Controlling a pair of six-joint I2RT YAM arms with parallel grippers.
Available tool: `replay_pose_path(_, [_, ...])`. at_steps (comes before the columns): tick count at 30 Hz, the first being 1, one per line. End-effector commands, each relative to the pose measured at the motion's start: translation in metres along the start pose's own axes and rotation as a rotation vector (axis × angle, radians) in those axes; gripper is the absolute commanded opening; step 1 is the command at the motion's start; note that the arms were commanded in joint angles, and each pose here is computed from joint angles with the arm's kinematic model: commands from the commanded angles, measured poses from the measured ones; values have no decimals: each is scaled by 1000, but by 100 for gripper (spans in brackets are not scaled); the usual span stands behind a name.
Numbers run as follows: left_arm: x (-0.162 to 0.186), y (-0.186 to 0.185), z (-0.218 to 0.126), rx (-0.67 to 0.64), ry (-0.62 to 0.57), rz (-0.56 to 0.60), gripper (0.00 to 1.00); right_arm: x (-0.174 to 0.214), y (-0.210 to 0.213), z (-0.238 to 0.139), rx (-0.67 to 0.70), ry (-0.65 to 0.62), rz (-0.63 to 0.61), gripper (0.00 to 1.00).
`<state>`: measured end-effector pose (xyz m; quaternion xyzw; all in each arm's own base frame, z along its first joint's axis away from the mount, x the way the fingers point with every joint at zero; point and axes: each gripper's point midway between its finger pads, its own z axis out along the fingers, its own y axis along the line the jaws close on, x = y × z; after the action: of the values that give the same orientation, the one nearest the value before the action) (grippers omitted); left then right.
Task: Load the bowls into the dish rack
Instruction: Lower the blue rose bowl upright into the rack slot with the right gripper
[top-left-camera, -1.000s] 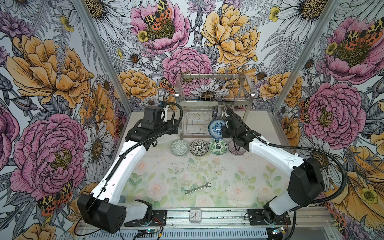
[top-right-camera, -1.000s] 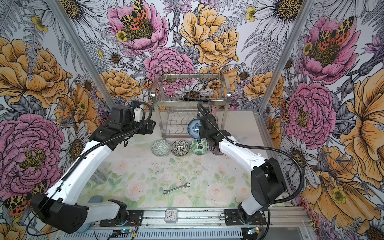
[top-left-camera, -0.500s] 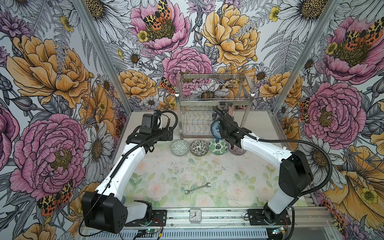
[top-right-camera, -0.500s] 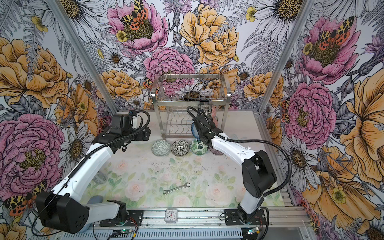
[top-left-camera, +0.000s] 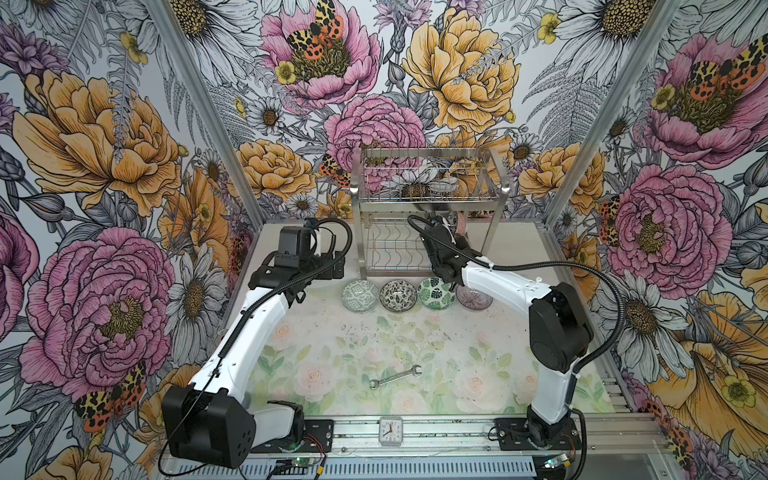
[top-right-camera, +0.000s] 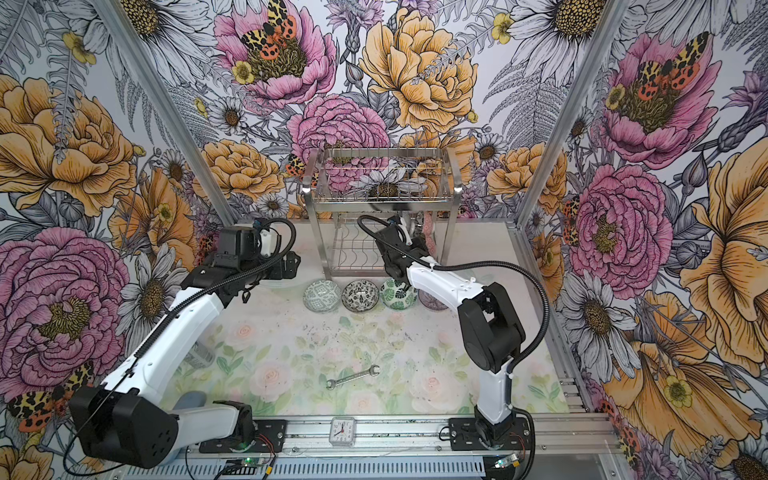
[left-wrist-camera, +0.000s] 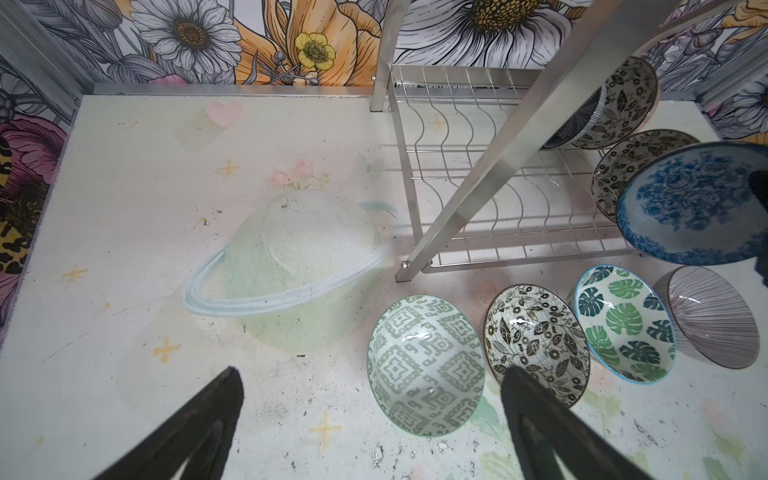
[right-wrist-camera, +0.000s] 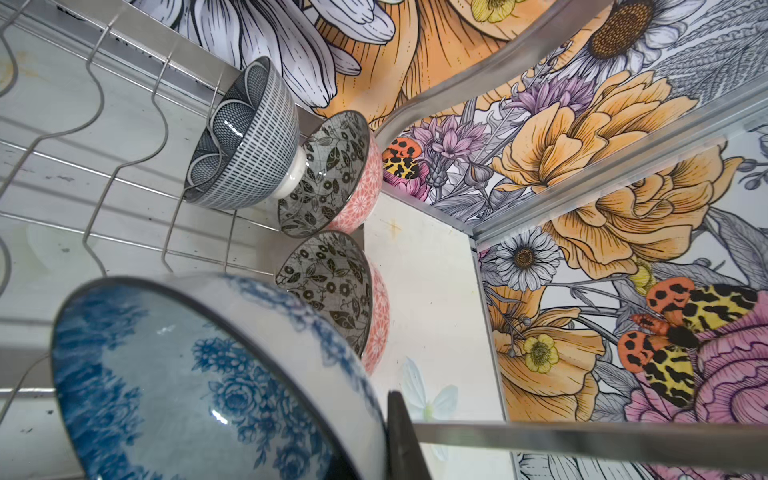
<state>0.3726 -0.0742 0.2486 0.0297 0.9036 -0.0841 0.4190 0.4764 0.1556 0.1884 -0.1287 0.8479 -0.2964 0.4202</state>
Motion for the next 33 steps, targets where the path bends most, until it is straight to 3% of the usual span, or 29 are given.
replay_pose_path(1, [-6, -3, -6, 29, -33, -16, 99, -30, -13, -5, 86, -53, 12, 0])
replay_pose_path(14, [-9, -4, -12, 37, -49, -16, 99, -44, 3, 21, 193, -45, -119, 0])
replay_pose_path(33, [-10, -8, -16, 53, -59, -16, 99, -38, 14, 61, 271, -7, -210, 0])
